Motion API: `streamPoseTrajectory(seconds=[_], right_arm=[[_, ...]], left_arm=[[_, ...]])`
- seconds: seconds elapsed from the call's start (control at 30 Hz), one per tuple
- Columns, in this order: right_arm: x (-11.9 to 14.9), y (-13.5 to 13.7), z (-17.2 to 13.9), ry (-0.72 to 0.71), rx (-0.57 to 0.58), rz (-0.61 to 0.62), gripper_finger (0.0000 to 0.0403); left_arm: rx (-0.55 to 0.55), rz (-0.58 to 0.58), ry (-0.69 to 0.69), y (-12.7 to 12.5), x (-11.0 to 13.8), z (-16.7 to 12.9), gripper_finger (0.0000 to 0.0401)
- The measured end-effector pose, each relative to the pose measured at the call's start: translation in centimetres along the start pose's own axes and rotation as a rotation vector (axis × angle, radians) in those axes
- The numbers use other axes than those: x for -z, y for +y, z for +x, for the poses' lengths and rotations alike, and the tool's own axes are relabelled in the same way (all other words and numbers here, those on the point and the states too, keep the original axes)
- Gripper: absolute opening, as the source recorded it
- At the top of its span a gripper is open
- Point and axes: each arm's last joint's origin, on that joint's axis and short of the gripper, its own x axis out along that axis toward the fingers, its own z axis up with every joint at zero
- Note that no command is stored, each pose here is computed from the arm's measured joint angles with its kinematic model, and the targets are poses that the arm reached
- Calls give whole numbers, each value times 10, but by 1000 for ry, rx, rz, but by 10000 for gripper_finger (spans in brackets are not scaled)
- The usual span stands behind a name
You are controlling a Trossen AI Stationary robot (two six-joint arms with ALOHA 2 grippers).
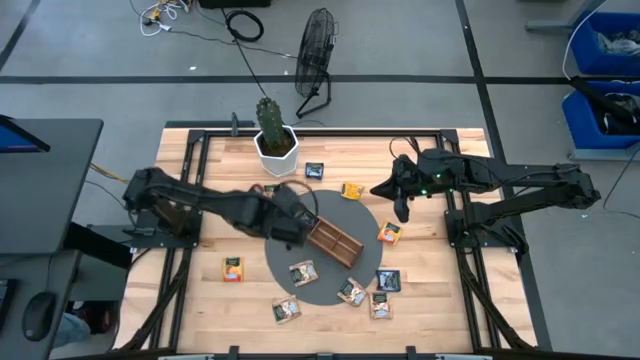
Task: Pick & Place Tea
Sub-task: Put the purple tea bag into the left section of the wooden organizer
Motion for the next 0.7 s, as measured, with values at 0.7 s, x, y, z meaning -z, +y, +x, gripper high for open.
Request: streamPoseTrajectory(seconds=[0.7], right_arm=[[-36, 18, 21, -395, -83, 107, 166]], left_arm=[[87, 57, -524, -6, -73, -15, 6]])
